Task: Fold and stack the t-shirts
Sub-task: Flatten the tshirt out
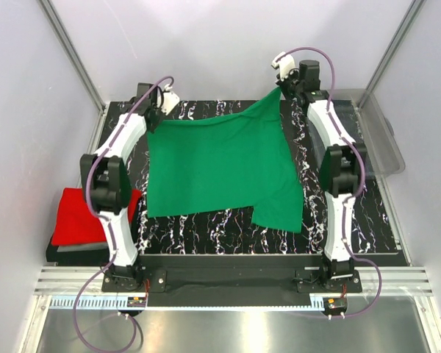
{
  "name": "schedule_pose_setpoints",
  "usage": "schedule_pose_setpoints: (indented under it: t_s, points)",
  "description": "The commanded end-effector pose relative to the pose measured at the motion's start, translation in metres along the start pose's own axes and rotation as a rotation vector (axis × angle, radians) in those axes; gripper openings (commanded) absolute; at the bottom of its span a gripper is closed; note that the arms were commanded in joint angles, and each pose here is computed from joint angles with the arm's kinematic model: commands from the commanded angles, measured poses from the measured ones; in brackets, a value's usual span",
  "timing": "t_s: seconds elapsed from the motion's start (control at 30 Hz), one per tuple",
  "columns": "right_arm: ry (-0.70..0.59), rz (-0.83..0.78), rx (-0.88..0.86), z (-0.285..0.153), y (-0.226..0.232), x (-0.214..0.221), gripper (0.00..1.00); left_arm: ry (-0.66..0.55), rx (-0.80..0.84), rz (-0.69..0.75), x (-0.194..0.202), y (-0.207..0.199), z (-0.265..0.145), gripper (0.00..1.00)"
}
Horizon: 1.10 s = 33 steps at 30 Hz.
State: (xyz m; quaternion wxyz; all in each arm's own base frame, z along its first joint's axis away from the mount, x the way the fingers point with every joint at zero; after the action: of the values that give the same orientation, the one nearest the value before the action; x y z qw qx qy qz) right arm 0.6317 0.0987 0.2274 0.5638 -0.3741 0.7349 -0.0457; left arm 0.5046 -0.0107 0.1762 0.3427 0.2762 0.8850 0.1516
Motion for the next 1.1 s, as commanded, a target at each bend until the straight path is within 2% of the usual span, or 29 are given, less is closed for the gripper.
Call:
schedule_pose_setpoints:
  t_s: [0.0,0.03,0.1,0.13,0.27,0.4,0.53,0.8,1.07]
  points:
    - [-0.079,-0.041,0.126,0.011,-0.040,-0.028,0.00,-0.072,-0.065,-0.017,-0.026,0.027,0.013,0.00]
    - [-0.043,-0.026,0.105,0.029,-0.030,-0.007,0.00,-0.070,-0.071,-0.024,-0.026,0.030,0.018,0.00]
    - [-0.060,-0.013,0.139,0.036,-0.039,-0.012,0.00,-0.062,-0.075,-0.041,-0.026,0.030,0.034,0.00]
    - [-0.038,-0.001,0.126,0.049,-0.031,0.003,0.00,-0.063,-0.079,-0.050,-0.026,0.032,0.040,0.00]
    - [-0.034,0.012,0.155,0.060,-0.034,0.010,0.00,-0.052,-0.091,-0.053,-0.028,0.030,0.072,0.00]
    - [-0.025,0.038,0.165,0.067,-0.032,0.019,0.00,-0.089,-0.143,-0.068,-0.044,0.043,0.084,0.00]
    - [-0.049,0.060,0.170,0.056,-0.037,0.003,0.00,-0.126,-0.172,-0.088,-0.057,0.053,0.077,0.00]
    - [-0.060,0.071,0.182,0.028,-0.046,-0.021,0.00,-0.211,-0.204,-0.127,-0.079,0.070,0.034,0.00]
    - [-0.088,0.043,0.233,0.047,-0.052,-0.016,0.00,-0.199,-0.243,-0.088,-0.078,0.075,0.047,0.00]
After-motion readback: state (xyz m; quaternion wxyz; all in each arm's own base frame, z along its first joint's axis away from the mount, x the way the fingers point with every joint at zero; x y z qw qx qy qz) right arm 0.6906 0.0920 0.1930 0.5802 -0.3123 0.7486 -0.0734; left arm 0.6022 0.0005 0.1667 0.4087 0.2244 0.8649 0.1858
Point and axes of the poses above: each gripper's point midway between its finger pads, its own z axis out along the fingers, its own y axis along the line the jaws close on, x = y × z, the point moved 2 cm from there along -z, back along the fingers, and after that the axes turned 7 degrees about -z, right-handed, at the moved point
